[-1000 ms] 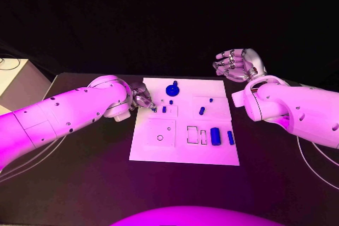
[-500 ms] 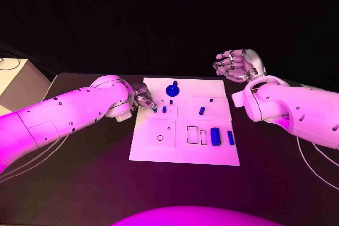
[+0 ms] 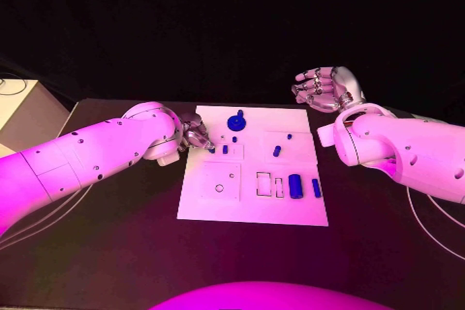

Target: Assemble the parts on the task board

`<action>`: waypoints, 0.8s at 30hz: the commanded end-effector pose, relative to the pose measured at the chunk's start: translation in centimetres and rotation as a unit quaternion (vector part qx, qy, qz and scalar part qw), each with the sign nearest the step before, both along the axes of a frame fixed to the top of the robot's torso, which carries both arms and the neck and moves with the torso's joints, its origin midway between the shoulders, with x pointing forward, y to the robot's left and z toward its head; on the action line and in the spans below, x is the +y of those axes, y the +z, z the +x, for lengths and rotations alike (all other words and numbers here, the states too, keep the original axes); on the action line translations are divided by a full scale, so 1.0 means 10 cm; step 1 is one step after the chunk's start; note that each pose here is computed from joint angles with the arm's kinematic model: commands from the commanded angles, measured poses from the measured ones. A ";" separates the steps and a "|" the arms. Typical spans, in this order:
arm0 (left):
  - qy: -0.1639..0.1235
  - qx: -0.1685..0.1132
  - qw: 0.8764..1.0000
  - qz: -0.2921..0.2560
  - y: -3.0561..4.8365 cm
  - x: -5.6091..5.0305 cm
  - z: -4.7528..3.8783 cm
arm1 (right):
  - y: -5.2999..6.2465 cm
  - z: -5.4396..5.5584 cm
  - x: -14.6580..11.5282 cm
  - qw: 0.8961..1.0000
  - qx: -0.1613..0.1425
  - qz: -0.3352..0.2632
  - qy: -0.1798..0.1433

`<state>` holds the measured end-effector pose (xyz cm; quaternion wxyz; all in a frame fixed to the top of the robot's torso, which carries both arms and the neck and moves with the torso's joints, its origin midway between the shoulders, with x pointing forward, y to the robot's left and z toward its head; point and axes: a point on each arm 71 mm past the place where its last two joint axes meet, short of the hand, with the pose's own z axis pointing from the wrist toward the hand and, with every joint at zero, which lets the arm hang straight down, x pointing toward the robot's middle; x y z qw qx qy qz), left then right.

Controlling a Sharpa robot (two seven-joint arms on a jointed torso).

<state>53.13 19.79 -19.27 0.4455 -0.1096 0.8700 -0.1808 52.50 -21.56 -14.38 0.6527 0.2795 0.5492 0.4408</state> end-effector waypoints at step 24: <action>-0.016 0.013 1.000 0.003 -0.022 -0.05 -0.004 | 0.00 -0.01 0.02 1.000 -0.004 -0.001 0.009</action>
